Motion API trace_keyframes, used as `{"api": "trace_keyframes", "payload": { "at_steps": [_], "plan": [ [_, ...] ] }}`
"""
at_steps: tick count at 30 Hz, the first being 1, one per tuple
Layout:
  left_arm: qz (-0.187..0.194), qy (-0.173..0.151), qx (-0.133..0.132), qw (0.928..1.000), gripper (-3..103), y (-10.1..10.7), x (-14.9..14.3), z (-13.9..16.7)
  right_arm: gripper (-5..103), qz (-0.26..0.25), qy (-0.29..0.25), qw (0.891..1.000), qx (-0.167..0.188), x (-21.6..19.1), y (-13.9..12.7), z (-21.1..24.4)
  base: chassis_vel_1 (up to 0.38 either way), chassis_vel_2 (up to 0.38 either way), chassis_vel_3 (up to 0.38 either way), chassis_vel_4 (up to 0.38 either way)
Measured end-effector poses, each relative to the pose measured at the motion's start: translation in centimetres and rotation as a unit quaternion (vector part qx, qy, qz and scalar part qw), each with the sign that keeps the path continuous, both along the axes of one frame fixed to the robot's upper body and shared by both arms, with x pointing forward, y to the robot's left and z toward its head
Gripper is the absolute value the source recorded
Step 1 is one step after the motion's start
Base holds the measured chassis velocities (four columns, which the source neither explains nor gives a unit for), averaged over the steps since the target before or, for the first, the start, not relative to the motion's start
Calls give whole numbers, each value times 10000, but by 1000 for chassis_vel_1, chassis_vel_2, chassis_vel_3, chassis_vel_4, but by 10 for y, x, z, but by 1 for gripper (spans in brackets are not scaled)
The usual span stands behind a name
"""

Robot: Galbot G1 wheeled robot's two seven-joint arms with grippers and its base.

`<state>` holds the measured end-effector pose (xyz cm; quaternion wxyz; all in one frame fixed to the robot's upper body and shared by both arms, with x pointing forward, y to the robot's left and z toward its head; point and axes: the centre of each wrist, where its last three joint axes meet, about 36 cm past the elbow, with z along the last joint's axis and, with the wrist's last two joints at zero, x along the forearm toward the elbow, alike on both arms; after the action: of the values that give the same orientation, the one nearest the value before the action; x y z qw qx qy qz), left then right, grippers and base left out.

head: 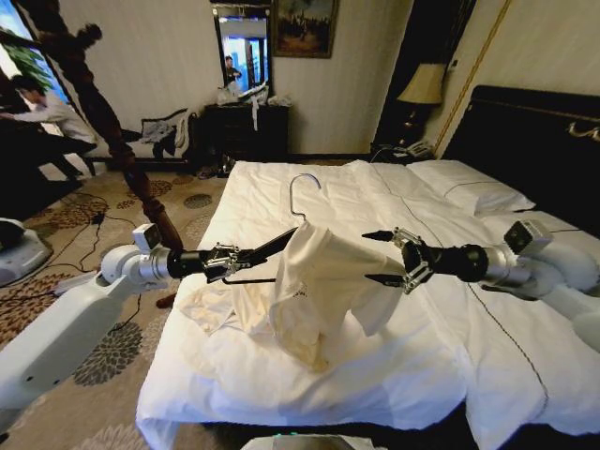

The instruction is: Pick up the clothes from the bed and hang them on the clothes hanger.

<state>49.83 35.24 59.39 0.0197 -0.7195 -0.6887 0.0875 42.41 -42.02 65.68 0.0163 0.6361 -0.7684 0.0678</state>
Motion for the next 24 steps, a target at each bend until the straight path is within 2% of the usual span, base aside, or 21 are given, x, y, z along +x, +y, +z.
{"api": "trace_keyframes", "payload": {
  "at_steps": [7,9,10,14,15,16,19,22,23,24],
  "plan": [
    [-60,-30,-19,10000,16,-5,2,0,103,63,171,9997,-152,3,-5,-8,0,0,0,0],
    [-89,-34,5,10000,16,-6,4,-1,95,29,204,9996,-190,4,-8,-10,0,0,0,0],
    [-89,-34,5,10000,16,-6,4,-1,95,29,204,9996,-190,4,-8,-10,0,0,0,0],
    [-167,-32,58,9998,16,-9,7,-5,74,73,236,9994,-255,8,-13,-10,0,0,0,0],
    [-167,-32,58,9998,16,-9,7,-5,74,73,236,9994,-255,8,-13,-10,0,0,0,0],
    [-167,-29,54,9998,16,-10,9,-6,68,86,236,9993,-293,8,-14,-10,0,0,0,0],
    [-146,-28,52,9999,16,-10,12,-7,63,88,242,9991,-337,8,-15,-11,0,0,0,0],
    [-115,-31,64,9999,16,-8,14,-7,47,113,226,9988,-418,8,-16,-13,0,0,0,0],
    [-115,-31,64,9999,16,-8,14,-7,47,113,226,9988,-418,8,-16,-13,0,0,0,0],
    [-117,-33,65,9999,16,-9,14,-7,41,126,221,9987,-449,8,-16,-13,0,0,0,0]
  ]
}}
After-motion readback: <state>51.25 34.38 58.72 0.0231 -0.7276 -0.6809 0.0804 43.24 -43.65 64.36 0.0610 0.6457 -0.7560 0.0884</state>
